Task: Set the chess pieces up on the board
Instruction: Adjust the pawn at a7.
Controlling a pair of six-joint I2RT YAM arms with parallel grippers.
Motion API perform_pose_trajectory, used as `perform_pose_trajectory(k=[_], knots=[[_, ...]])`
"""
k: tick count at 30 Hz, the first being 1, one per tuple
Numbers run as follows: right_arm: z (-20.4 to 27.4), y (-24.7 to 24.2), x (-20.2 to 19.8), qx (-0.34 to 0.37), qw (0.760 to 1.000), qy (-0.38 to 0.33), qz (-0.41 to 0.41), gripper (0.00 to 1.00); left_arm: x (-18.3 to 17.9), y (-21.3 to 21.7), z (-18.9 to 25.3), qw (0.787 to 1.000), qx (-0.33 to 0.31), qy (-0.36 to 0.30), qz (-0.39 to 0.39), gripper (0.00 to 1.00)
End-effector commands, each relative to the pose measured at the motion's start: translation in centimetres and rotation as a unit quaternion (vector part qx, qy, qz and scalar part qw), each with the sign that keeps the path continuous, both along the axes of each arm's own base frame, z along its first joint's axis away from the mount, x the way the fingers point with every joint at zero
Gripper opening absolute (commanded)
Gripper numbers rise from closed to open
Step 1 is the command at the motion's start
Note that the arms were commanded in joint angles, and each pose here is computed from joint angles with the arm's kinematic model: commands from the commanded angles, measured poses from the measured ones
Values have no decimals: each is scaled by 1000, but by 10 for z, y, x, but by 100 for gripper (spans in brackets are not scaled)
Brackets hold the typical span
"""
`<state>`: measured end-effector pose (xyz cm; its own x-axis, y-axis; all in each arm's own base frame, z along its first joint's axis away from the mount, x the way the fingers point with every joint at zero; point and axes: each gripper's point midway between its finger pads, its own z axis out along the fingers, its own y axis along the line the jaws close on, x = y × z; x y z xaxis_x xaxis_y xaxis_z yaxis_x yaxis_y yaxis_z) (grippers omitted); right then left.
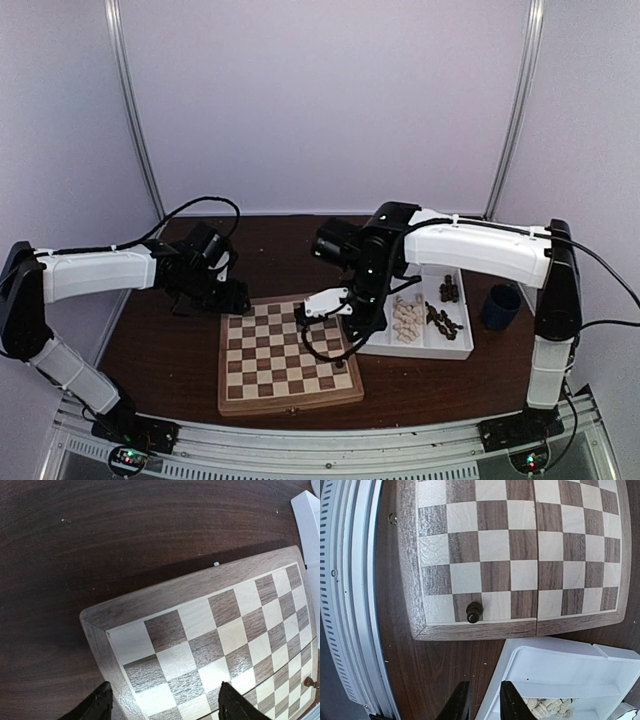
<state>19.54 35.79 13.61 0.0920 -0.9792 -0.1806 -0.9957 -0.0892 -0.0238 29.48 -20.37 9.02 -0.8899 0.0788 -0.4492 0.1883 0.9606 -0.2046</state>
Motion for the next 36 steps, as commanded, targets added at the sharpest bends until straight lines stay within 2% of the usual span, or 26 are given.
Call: perform_pose_trajectory(k=[1, 7, 12, 19, 36], knots=[[-16, 1, 16, 9, 1000, -13, -22, 21, 11, -8, 12, 1000, -20, -19, 3, 72], [-43, 22, 25, -1, 1000, 2, -26, 8, 11, -8, 12, 1000, -21, -17, 4, 72], [-63, 25, 25, -12, 1000, 14, -16, 1, 9, -4, 15, 1000, -16, -22, 5, 72], [-83, 19, 17, -34, 999, 36, -11, 0, 8, -1, 13, 1000, -8, -23, 3, 72], [-95, 16, -9, -51, 996, 65, 16, 1, 6, -4, 5, 1000, -13, -10, 3, 72]])
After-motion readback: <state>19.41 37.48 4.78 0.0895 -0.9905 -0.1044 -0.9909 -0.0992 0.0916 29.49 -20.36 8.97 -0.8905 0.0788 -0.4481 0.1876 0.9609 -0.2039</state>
